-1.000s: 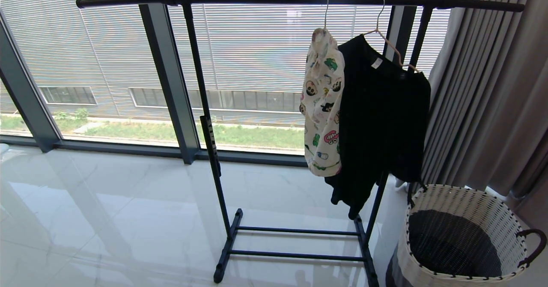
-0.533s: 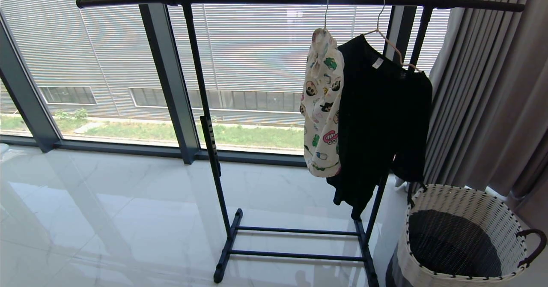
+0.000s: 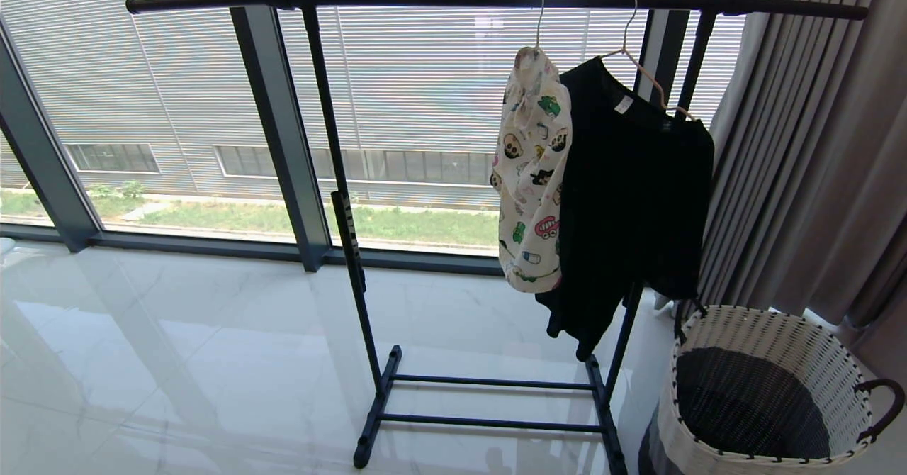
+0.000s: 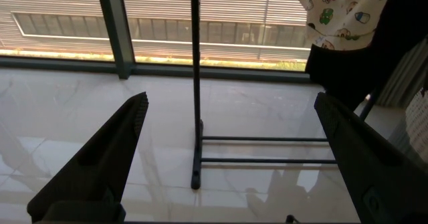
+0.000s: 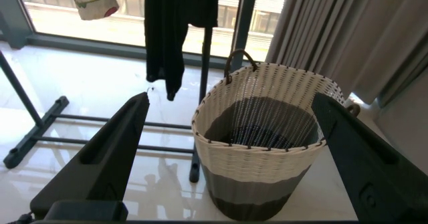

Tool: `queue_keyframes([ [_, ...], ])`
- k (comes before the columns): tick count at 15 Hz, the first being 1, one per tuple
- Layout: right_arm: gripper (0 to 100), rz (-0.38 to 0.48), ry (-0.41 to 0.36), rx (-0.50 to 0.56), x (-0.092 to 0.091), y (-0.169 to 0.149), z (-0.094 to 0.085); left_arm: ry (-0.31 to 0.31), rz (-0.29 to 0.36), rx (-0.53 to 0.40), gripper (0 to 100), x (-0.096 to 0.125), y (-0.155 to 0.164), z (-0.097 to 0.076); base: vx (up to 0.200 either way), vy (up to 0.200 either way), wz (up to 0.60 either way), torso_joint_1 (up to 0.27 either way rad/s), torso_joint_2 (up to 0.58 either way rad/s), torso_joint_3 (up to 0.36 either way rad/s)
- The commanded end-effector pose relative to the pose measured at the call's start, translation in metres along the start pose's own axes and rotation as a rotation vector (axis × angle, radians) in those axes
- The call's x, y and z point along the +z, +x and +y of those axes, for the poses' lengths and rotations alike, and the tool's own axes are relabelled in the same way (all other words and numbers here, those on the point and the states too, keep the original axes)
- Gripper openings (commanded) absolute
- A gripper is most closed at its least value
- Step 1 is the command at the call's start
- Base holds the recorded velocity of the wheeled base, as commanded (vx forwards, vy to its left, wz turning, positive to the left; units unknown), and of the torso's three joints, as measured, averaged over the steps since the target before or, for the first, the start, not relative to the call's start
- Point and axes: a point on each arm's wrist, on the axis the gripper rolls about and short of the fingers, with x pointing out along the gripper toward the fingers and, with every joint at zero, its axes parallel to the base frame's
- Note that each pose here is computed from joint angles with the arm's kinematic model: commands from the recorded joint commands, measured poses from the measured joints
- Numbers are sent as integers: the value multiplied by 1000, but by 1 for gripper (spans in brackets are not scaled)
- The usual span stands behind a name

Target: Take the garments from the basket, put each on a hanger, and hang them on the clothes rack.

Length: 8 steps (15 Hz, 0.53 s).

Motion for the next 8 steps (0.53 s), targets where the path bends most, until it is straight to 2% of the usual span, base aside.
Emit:
queue_keyframes([
  [1,100,0,0,0,0,0,0,0,0,0,100,0,0,0,0,0,0,0,0,0],
  [8,100,0,-2,0,0,0,0,0,0,1,100,0,0,0,0,0,0,0,0,0],
])
